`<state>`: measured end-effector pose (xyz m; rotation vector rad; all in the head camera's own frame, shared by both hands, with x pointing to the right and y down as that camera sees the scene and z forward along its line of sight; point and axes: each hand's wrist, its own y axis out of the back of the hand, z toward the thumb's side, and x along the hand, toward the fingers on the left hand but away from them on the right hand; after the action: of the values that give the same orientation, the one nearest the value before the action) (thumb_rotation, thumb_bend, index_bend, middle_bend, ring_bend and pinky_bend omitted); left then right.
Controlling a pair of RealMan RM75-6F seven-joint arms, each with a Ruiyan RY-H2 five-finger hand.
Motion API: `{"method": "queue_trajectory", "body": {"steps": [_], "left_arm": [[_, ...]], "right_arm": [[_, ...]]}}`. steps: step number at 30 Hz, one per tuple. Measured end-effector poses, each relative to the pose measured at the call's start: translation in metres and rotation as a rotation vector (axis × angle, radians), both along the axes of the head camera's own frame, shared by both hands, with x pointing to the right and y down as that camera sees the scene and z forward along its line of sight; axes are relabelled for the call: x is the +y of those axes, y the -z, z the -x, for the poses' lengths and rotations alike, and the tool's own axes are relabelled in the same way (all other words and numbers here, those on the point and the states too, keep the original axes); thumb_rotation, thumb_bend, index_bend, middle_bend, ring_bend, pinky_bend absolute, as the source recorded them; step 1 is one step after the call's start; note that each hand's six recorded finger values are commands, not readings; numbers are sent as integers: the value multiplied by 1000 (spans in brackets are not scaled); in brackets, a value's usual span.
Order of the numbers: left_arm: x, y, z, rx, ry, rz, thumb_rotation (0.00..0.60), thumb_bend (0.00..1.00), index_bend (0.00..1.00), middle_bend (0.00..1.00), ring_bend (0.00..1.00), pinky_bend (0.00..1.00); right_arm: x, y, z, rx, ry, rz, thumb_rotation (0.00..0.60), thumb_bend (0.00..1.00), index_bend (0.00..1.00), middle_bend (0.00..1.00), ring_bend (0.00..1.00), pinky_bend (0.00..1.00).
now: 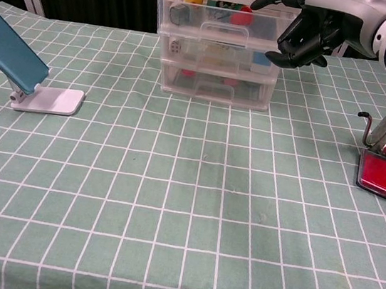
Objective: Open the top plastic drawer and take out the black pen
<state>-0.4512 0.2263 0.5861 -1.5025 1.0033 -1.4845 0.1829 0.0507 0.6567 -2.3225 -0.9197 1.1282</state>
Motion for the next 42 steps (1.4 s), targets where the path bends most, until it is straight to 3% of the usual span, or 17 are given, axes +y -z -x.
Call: {"method": "queue_trajectory", "body": {"steps": [4, 13, 32, 36, 42], "left_arm": [[-1, -1, 0, 1, 0, 0, 600, 0, 118, 74, 85, 198], [1, 0, 2, -4, 6, 4, 600, 0, 118, 73, 85, 198], [1, 0, 2, -7, 7, 5, 600, 0, 118, 74, 85, 198], [1, 0, 2, -8, 8, 6, 600, 0, 118, 73, 85, 198], [1, 0, 1, -6, 5, 6, 600, 0, 118, 73, 85, 197]], "right_arm": [[-3, -6, 2, 17, 0, 22, 600, 343, 137, 805, 741, 820], [-4, -10, 2, 25, -15, 33, 600, 354, 343, 824, 756, 842], [40, 19, -14, -58, 32, 152, 600, 355, 343, 827, 757, 844], [46, 21, -16, -60, 46, 164, 600, 355, 312, 827, 757, 844], [47, 25, -20, -35, 76, 139, 600, 313, 55, 827, 756, 844]]}}
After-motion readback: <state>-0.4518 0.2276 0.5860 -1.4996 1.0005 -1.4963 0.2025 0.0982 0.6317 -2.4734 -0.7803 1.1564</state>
